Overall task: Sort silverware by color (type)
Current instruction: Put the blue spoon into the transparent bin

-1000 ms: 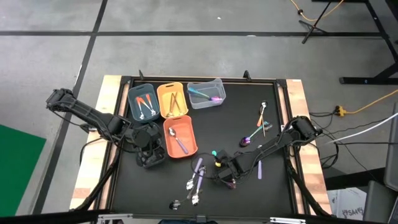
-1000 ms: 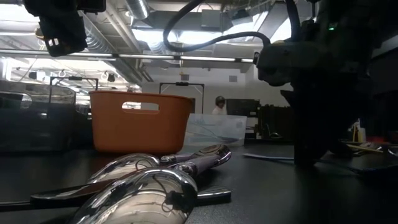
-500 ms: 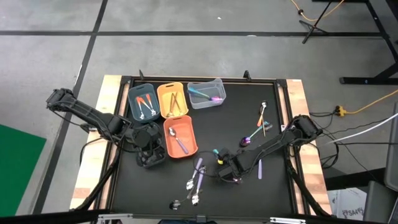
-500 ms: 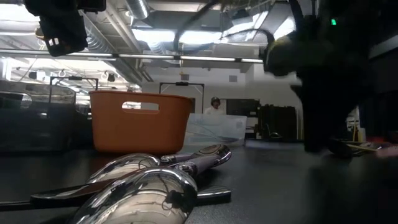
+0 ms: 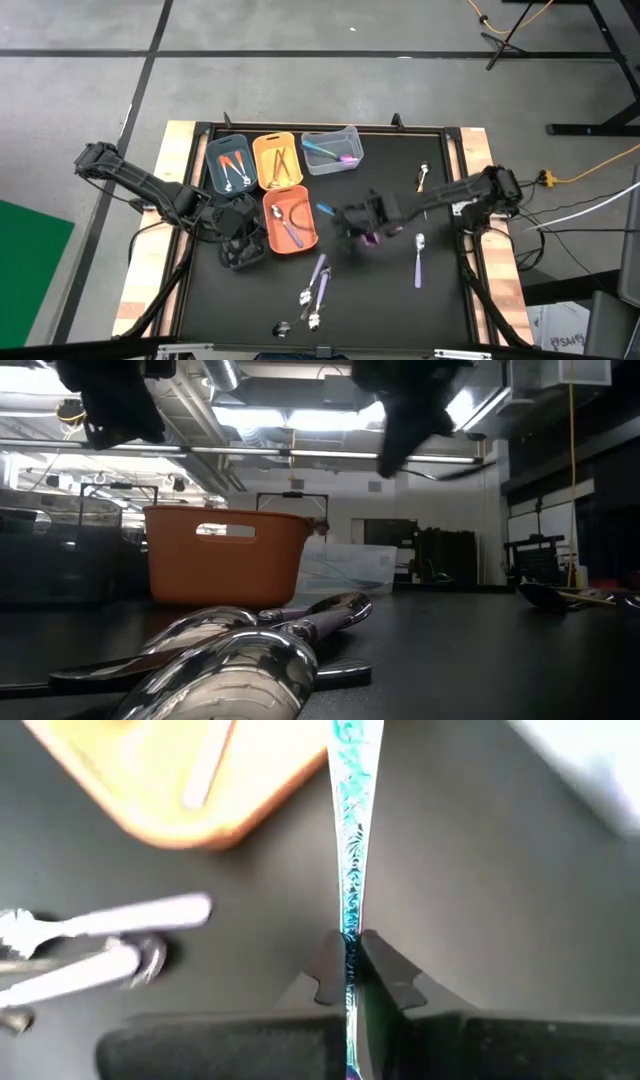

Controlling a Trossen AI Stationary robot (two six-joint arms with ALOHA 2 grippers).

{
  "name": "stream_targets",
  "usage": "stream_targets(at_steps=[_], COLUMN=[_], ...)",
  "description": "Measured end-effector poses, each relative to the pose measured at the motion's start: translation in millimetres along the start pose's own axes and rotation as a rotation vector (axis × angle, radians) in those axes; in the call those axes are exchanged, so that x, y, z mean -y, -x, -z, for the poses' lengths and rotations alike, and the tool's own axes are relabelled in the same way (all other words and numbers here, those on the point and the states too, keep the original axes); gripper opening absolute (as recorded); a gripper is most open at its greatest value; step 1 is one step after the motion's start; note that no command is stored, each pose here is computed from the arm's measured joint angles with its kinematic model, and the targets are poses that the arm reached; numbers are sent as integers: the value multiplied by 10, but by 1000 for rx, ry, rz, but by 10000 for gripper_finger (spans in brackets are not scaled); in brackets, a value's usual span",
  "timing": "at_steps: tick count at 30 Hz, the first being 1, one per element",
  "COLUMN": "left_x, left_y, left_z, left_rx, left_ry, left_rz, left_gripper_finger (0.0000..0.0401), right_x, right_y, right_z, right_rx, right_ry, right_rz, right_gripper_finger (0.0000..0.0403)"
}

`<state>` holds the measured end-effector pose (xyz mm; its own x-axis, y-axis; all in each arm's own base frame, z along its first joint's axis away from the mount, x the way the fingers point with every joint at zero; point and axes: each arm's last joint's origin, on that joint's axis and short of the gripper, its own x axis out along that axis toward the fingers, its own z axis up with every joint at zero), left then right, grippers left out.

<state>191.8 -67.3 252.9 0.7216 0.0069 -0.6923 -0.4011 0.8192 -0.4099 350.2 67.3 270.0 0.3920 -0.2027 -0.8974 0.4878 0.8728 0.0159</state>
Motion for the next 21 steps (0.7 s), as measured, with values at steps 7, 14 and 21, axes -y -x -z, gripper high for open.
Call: stream_targets(at_steps=[7, 14, 21], left_x=[-32, -40, -56], left_y=[5, 9, -5], left_z=[-40, -60, -83], left_rx=[138, 197, 279], left_ry=[1, 4, 2], left_rz=[-113, -153, -231], left_gripper_finger=[56, 56, 56], right_x=[638, 1380, 1865], right_y=[114, 18, -224], right_z=[-730, -1234, -1433], right_rx=[173, 363, 422], right_ry=[127, 180, 250], right_rz=[19, -32, -44], right_gripper_finger=[1, 1, 1])
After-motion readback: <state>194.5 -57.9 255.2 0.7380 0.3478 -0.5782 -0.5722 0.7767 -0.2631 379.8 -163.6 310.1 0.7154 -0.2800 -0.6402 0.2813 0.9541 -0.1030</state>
